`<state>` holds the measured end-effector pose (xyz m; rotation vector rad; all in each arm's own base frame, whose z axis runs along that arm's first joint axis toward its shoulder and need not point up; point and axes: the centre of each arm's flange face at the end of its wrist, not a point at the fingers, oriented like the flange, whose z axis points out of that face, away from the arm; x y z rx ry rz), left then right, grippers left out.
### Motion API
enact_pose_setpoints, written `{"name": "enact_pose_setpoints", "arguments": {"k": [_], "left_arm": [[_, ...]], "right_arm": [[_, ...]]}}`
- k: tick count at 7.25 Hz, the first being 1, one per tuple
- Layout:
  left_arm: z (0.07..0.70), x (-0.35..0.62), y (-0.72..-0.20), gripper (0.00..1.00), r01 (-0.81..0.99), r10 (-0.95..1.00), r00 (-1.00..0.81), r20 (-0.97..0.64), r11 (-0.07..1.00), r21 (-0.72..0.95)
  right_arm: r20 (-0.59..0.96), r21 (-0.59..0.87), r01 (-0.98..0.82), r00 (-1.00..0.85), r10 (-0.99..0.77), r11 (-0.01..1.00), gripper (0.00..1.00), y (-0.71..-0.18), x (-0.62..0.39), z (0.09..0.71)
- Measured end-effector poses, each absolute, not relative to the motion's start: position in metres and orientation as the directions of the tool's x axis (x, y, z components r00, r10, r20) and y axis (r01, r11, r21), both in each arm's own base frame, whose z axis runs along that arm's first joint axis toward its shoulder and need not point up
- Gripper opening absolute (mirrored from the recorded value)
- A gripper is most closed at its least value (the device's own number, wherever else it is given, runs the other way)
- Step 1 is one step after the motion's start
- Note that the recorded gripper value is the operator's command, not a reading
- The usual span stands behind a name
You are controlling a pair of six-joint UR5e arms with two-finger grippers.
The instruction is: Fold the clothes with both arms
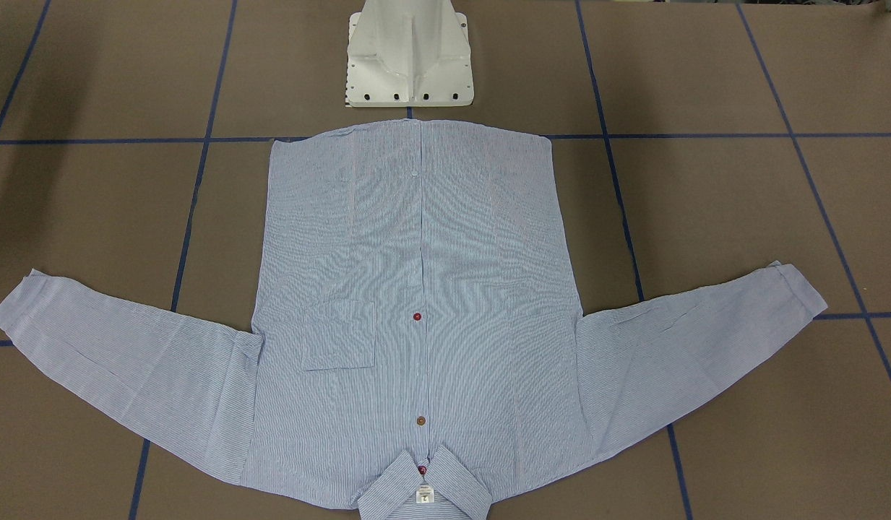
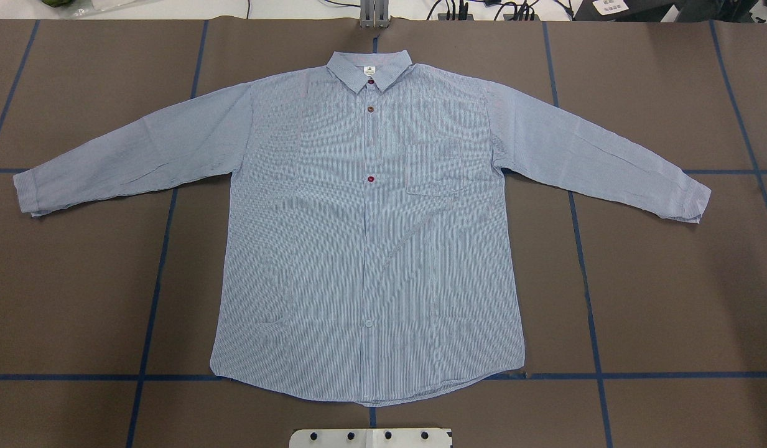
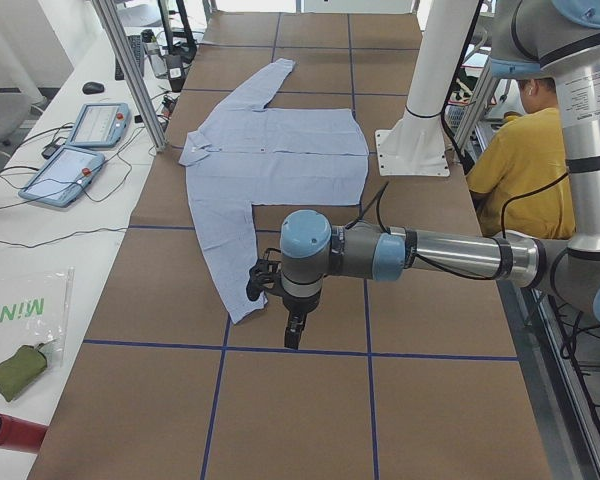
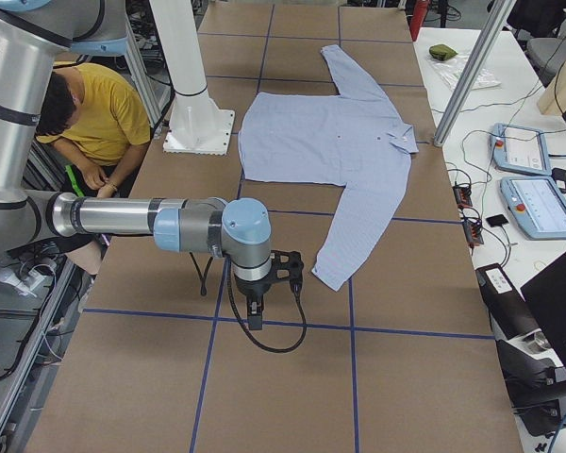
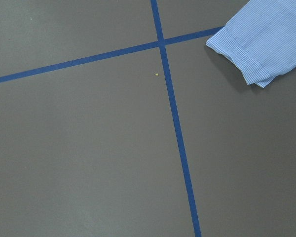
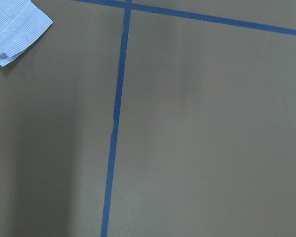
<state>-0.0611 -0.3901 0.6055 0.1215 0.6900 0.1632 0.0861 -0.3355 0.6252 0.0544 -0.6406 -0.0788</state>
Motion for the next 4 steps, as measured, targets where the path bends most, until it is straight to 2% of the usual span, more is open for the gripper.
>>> {"name": "enact_pose_setpoints", "arguments": {"k": [4], "left_arm": [[0.5947, -0.0607, -0.3938, 1.00, -0.115, 0.237, 0.754, -0.612, 0.966, 0.232]], "right_arm": [[0.597, 0.084, 0.057, 0.797, -0.096, 0.995, 1.00, -0.3373, 0.0859, 0.6212]]}}
